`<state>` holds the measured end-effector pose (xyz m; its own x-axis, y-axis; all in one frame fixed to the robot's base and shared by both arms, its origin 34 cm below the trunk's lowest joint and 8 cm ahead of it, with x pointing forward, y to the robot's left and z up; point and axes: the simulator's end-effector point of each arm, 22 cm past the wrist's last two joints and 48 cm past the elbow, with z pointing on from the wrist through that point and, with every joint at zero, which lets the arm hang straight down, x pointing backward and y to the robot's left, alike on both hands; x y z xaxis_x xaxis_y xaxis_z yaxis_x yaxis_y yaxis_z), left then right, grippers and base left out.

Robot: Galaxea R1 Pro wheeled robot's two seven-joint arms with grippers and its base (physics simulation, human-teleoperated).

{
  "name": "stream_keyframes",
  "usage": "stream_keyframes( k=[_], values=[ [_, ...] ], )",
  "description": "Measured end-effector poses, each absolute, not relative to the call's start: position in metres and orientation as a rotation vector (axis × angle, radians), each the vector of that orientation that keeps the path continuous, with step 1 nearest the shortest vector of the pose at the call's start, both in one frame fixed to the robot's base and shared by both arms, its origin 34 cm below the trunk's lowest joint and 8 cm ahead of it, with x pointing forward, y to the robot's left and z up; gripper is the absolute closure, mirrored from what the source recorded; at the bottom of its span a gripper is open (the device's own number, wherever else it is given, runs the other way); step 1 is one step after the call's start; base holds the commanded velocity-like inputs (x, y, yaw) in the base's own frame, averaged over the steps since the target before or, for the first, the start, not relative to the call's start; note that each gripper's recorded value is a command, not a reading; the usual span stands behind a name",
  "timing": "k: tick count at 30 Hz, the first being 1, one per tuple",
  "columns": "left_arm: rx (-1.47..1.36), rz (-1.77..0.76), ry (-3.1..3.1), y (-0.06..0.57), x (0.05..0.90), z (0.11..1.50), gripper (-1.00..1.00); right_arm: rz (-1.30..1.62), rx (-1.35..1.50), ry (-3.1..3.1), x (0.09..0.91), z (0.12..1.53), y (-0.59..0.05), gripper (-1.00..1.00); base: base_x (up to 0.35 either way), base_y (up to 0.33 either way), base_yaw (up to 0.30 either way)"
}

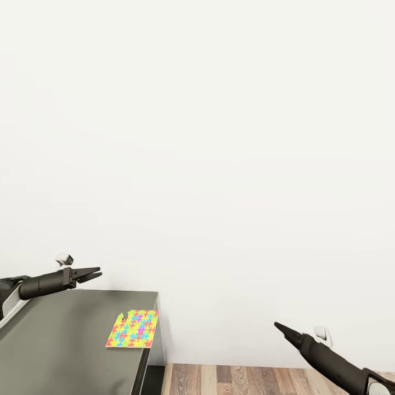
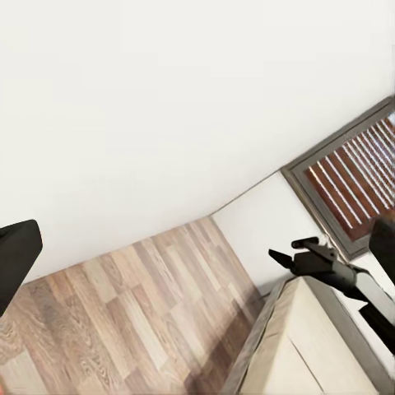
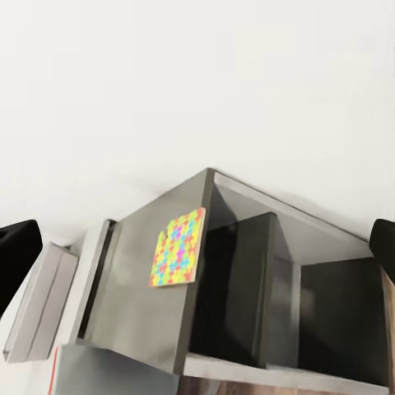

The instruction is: Put all the toys in the child's room - the three board games (two on the bed and one on the table), the two jigsaw puzzles on the table, and the tennis ball on the table - inside the toy box on the table in the child's room.

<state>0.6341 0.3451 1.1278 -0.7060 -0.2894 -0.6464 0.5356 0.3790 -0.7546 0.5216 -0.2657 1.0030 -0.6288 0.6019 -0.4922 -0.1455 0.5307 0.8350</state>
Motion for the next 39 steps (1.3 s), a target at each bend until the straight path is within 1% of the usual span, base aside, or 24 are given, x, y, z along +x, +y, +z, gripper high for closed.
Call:
stream_keyframes(
  k=[19, 24, 36, 39],
  values=[
    [0.252, -1.419, 1.899, 0.3351, 0.6277, 1.1235, -1.00, 1.154, 0.376, 1.952, 0.5276, 1.0035, -0.2602, -1.00, 0.000, 0.000, 0.006],
    [0.253, -1.418, 1.898, 0.3353, 0.6276, 1.1236, -1.00, 1.156, 0.376, 1.953, 0.5275, 1.0035, -0.2596, -1.00, 0.000, 0.000, 0.183],
    [0.252, -1.417, 1.897, 0.3360, 0.6275, 1.1238, -1.00, 1.157, 0.376, 1.953, 0.5275, 1.0034, -0.2595, -1.00, 0.000, 0.008, 0.277],
    [0.253, -1.417, 1.897, 0.3355, 0.6275, 1.1239, -1.00, 1.158, 0.377, 1.953, 0.5272, 1.0035, -0.2596, -1.00, 0.036, 0.040, 0.169]
  ],
)
